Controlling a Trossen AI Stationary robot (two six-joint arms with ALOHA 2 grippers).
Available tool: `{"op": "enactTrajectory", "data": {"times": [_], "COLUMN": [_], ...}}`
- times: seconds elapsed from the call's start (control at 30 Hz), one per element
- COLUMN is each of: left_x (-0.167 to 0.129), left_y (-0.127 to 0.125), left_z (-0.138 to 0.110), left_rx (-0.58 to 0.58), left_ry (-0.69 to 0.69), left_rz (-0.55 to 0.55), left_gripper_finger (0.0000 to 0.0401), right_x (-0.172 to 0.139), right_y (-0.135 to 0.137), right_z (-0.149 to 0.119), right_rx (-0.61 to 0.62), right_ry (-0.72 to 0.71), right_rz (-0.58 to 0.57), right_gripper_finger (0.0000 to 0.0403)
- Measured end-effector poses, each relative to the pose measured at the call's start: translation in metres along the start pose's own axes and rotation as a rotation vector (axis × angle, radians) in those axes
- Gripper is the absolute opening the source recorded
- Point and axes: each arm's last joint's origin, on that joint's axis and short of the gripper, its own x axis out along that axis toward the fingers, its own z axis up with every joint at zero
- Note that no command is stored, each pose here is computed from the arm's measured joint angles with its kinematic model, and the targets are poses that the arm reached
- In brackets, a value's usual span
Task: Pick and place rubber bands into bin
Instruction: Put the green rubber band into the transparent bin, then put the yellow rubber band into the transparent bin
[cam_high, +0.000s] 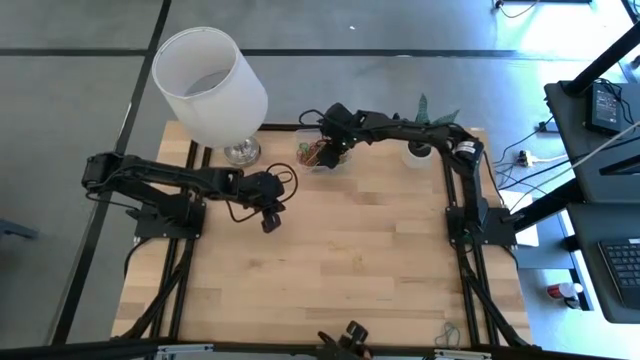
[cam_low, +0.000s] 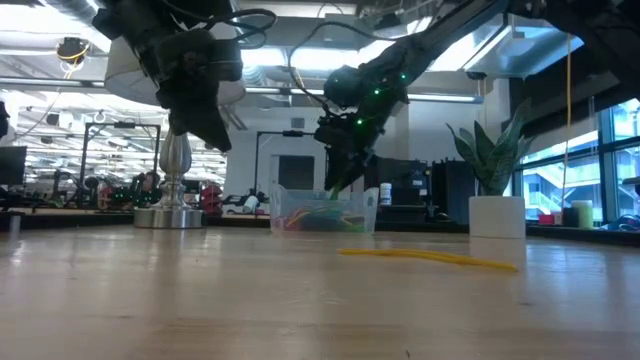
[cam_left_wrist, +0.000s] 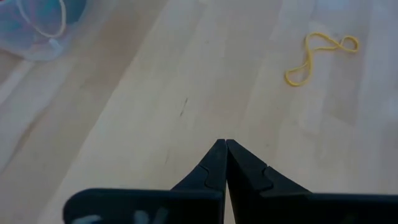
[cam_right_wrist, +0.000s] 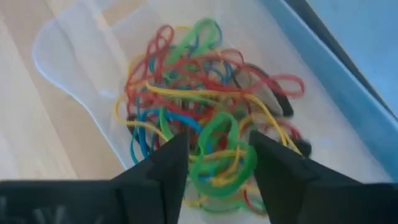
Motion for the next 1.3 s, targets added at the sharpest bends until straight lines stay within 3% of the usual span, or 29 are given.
{"op": "enactTrajectory", "data": {"times": [0.23, 0.4, 0.67, 0.8, 1.03, 1.3], "left_x": [-0.001, -0.002, -0.005, -0.006, -0.007, 0.004], "left_y": [-0.012, -0.028, -0.046, -0.051, -0.059, -0.084], "left_z": [-0.005, -0.014, -0.025, -0.029, -0.026, 0.011], "left_rx": [0.013, 0.089, 0.193, 0.216, 0.235, 0.289], "left_ry": [0.015, 0.051, 0.079, 0.072, -0.003, -0.056], "left_rz": [-0.037, -0.112, -0.161, -0.151, -0.159, -0.119], "left_gripper_finger": [0.0003, 0.0001, 0.0001, 0.0003, 0.0001, 0.0002], "right_x": [-0.019, -0.042, -0.079, -0.093, -0.130, -0.168], "right_y": [-0.002, 0.005, 0.056, 0.089, 0.130, 0.146], "right_z": [0.000, 0.008, -0.012, -0.051, -0.153, -0.249], "right_rx": [0.067, 0.132, 0.128, 0.126, 0.224, 0.275], "right_ry": [0.063, 0.006, -0.003, -0.036, -0.081, -0.026], "right_rz": [-0.096, -0.109, -0.038, 0.035, 0.201, 0.318], "right_gripper_finger": [0.0196, 0.0197, 0.0182, 0.0147, 0.0089, 0.0026]}}
